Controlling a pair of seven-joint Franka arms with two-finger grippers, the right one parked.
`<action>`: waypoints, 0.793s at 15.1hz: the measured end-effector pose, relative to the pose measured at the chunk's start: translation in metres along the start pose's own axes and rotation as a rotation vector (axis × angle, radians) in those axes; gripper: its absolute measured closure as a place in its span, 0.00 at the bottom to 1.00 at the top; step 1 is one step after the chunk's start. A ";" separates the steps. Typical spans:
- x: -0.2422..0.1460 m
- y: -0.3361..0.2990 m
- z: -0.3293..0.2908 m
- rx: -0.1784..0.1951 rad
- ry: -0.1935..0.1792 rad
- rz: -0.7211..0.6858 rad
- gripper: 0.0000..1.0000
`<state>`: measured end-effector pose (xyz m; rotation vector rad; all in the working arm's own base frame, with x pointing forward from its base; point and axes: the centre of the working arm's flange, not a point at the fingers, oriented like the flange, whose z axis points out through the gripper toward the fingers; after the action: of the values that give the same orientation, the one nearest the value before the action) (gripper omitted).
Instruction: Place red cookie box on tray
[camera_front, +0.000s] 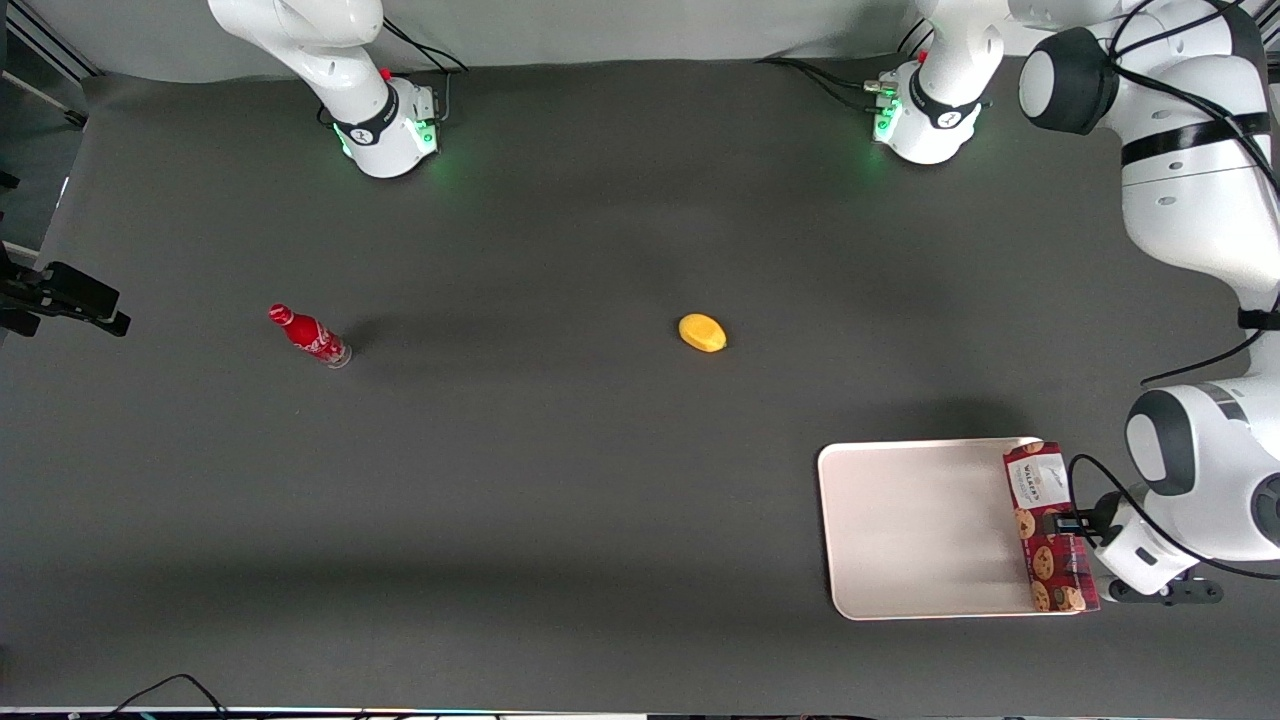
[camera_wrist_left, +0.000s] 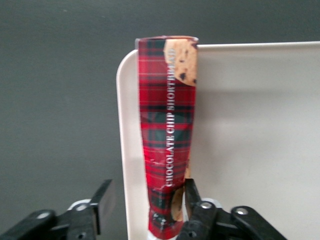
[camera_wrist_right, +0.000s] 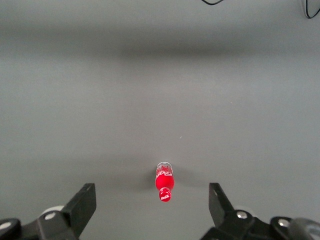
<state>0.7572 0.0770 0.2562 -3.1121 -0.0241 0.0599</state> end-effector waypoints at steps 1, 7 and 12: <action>0.000 -0.007 -0.007 0.000 0.010 -0.009 0.27; -0.023 -0.005 -0.125 -0.064 0.039 -0.030 0.00; -0.082 0.006 -0.237 -0.085 0.026 -0.012 0.00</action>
<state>0.6842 0.0630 0.4956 -3.1973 -0.0454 0.0181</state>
